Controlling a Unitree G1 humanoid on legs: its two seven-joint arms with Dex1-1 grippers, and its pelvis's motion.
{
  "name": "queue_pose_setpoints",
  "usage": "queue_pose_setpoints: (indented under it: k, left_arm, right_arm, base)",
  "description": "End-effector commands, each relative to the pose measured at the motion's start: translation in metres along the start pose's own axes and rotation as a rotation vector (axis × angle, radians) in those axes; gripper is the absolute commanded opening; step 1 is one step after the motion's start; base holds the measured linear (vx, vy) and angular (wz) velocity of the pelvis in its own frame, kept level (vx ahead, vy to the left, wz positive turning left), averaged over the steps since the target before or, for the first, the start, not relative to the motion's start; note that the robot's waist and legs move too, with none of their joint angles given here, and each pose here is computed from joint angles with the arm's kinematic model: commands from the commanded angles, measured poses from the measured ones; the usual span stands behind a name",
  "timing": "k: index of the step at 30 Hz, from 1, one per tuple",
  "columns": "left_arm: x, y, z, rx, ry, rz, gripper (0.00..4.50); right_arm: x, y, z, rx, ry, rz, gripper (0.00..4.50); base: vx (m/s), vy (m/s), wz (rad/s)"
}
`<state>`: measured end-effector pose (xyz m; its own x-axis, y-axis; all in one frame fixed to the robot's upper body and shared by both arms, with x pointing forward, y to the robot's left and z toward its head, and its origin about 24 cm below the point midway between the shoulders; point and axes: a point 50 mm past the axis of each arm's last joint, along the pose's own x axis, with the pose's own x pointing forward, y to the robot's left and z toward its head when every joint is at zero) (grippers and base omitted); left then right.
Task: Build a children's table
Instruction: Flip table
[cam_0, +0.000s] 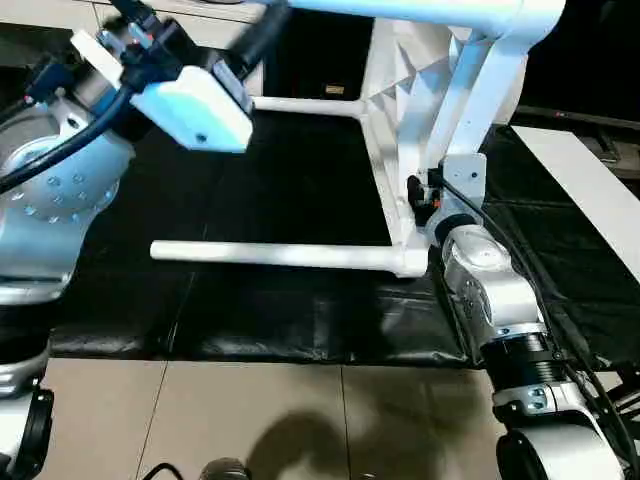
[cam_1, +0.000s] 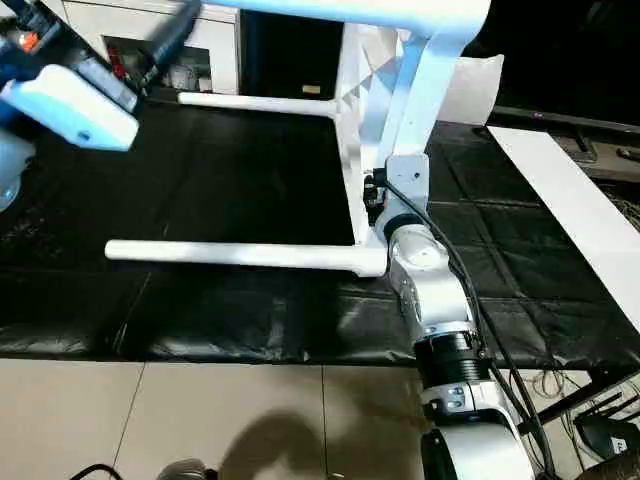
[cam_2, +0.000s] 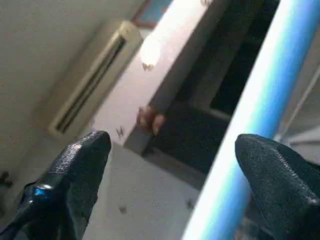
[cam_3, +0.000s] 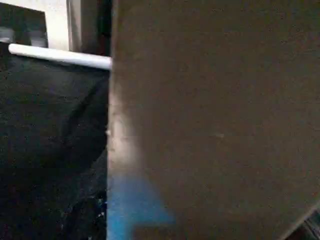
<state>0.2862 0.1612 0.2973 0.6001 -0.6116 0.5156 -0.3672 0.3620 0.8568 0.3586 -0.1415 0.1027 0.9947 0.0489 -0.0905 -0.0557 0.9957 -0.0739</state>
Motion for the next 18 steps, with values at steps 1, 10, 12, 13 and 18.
queue_pose_setpoints:
  k: [1,10,12,13,18]
  left_arm:
    - [0.003,0.002,0.002,0.015,-0.01,0.009,4.5]
    - [0.016,-0.015,-0.031,-0.057,0.155,-0.094,4.14]
    - [0.02,-0.015,-0.034,-0.059,0.16,-0.083,4.14]
    - [0.022,-0.016,-0.036,-0.06,0.165,-0.082,4.02]
    - [0.03,-0.022,-0.043,-0.091,0.2,-0.099,3.55]
  right_arm:
    - [0.002,-0.01,0.003,-0.04,-0.001,-0.044,2.01]
    - [0.004,-0.008,0.014,-0.101,-0.043,-0.026,1.99]
    - [0.004,-0.008,0.016,-0.113,-0.049,-0.022,1.99]
    - [0.004,-0.007,0.017,-0.12,-0.052,-0.02,1.99]
    - [0.003,-0.008,0.021,-0.153,-0.07,-0.015,1.99]
  base:
    - [0.0,0.0,0.0]
    - [0.0,0.0,0.0]
    - [0.0,0.0,0.0]
    - [0.0,0.0,0.0]
    - [0.0,0.0,0.0]
